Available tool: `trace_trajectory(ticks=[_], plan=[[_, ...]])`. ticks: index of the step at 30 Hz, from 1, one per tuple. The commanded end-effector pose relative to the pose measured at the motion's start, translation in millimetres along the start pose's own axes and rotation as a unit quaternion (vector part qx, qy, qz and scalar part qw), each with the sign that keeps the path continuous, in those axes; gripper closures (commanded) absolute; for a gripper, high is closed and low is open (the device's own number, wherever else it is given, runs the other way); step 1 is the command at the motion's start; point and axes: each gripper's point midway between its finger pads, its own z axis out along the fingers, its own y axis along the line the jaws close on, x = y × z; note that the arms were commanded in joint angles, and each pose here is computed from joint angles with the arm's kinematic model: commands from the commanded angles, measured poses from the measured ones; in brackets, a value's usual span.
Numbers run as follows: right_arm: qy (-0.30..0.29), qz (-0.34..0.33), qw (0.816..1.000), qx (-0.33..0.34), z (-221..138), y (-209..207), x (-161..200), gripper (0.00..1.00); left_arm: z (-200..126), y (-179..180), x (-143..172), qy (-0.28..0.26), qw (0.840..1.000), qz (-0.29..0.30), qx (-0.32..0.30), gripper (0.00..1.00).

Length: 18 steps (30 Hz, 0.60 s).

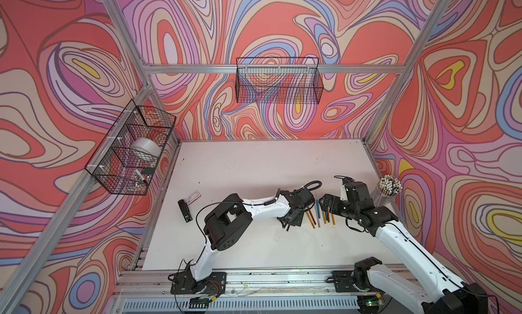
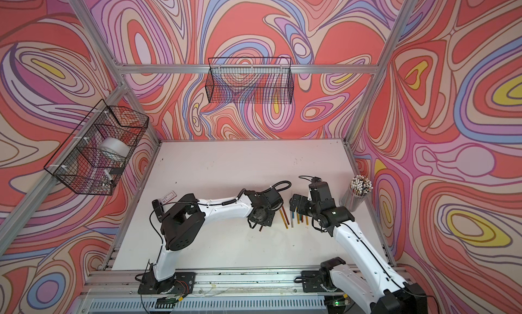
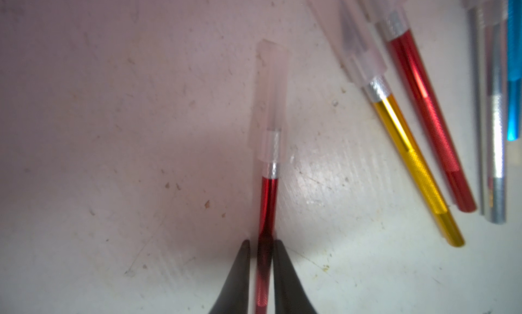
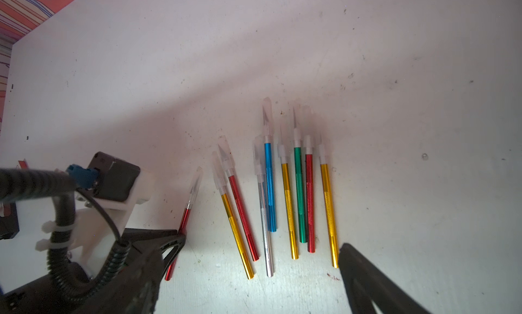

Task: Remove protective caps from carving knives
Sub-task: Pick up the carving knife from the center of the board.

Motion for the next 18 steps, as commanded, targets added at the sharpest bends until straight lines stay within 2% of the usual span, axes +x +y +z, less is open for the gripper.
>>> trace_trajectory(ticks=[1,10,18], plan=[[-0.01,0.002,1.0,0.005,-5.1,-0.6,-3.0,0.02,7.5,8.3,10.3,0.021,0.999,0.007,-0.024,0.84],[-0.014,0.008,1.0,-0.008,-4.7,3.6,-4.5,0.02,4.0,6.1,9.0,0.017,1.0,0.013,-0.015,0.89],[-0.013,0.021,1.0,-0.018,-3.3,6.1,-2.4,0.02,-5.7,3.4,5.3,0.009,1.0,0.018,-0.007,0.89]])
